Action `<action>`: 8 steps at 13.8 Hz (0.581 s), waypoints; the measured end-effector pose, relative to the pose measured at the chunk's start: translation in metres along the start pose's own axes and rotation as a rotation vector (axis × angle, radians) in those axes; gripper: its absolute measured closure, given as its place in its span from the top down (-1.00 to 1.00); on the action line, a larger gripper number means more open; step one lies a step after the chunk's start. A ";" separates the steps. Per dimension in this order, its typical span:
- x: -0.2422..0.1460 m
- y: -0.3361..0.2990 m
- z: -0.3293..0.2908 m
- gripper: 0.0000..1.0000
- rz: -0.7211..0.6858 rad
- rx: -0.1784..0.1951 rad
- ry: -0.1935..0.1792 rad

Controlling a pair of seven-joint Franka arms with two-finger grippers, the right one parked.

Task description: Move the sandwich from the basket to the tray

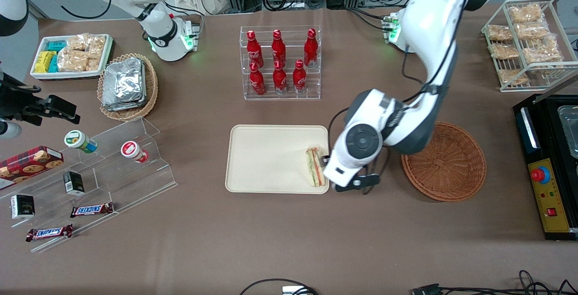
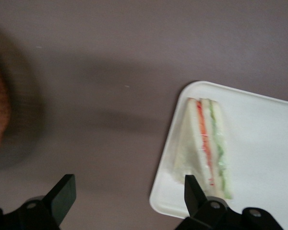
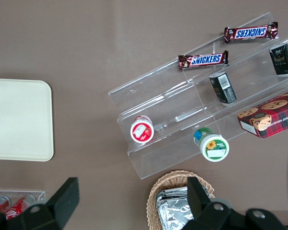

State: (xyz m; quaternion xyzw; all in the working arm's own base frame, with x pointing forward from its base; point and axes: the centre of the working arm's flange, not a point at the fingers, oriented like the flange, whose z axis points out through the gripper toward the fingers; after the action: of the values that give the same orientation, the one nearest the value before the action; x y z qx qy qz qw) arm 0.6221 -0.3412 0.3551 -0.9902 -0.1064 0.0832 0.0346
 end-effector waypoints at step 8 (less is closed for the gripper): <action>-0.043 -0.147 -0.011 1.00 0.196 0.012 0.069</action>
State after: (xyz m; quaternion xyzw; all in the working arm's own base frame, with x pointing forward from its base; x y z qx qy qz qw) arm 0.5522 -0.2077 0.3850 -0.9979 -0.0073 0.0529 0.0358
